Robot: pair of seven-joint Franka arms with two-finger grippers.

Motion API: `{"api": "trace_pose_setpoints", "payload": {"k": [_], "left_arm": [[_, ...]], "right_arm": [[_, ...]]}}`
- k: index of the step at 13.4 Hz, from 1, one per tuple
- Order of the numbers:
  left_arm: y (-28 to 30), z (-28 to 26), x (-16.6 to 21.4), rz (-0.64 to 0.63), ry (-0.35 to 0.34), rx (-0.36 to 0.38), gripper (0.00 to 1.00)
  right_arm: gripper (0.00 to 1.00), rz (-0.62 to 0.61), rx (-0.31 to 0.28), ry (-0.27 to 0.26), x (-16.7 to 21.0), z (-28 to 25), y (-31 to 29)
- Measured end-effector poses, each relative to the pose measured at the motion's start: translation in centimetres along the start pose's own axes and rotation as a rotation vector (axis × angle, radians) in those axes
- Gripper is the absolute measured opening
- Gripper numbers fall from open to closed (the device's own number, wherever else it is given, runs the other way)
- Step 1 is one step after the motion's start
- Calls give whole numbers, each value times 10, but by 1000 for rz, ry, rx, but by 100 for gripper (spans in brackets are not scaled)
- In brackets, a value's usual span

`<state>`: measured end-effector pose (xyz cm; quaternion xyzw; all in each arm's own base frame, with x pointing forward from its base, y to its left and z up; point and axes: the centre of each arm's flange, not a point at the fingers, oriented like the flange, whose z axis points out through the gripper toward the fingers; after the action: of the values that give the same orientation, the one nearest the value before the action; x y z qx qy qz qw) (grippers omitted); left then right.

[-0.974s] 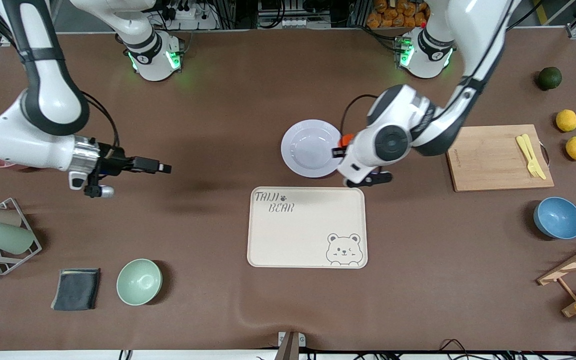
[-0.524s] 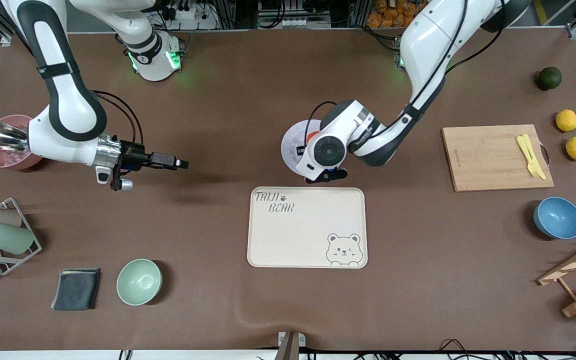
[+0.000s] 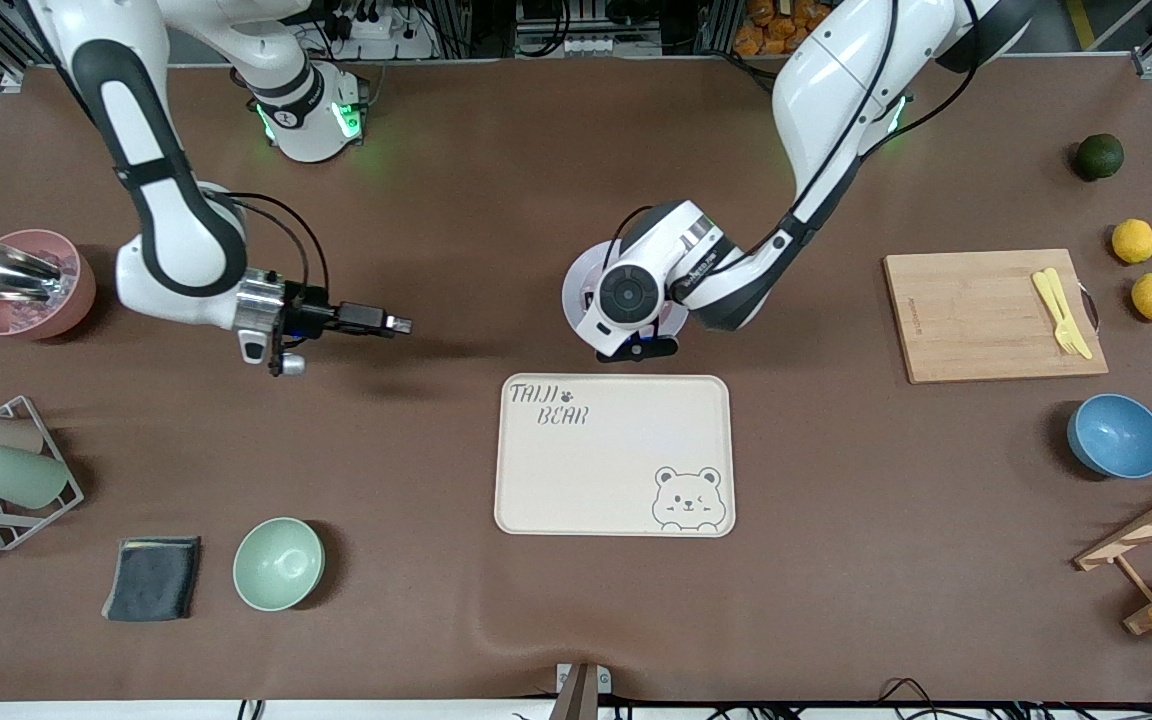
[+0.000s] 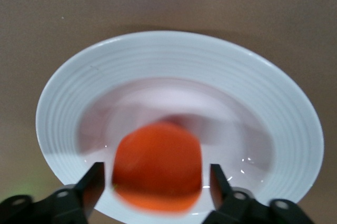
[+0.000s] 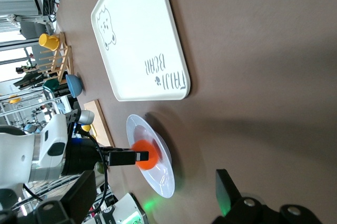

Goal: Place orange and plate with both arms
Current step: 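Release the orange onto the plate and raise the left gripper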

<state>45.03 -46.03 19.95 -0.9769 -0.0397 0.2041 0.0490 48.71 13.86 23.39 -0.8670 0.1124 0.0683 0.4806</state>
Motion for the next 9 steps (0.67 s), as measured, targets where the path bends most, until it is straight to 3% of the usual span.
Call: {"api": "trace_pose_setpoints", "payload": {"k": [4, 9], "left_arm": [[-6, -29, 15, -25, 41, -38, 100], [-77, -132, 66, -153, 155, -159, 100]], "right_arm": [[100, 10, 49, -7, -7, 40, 27], [100, 47, 94, -41, -31, 93, 16]]}}
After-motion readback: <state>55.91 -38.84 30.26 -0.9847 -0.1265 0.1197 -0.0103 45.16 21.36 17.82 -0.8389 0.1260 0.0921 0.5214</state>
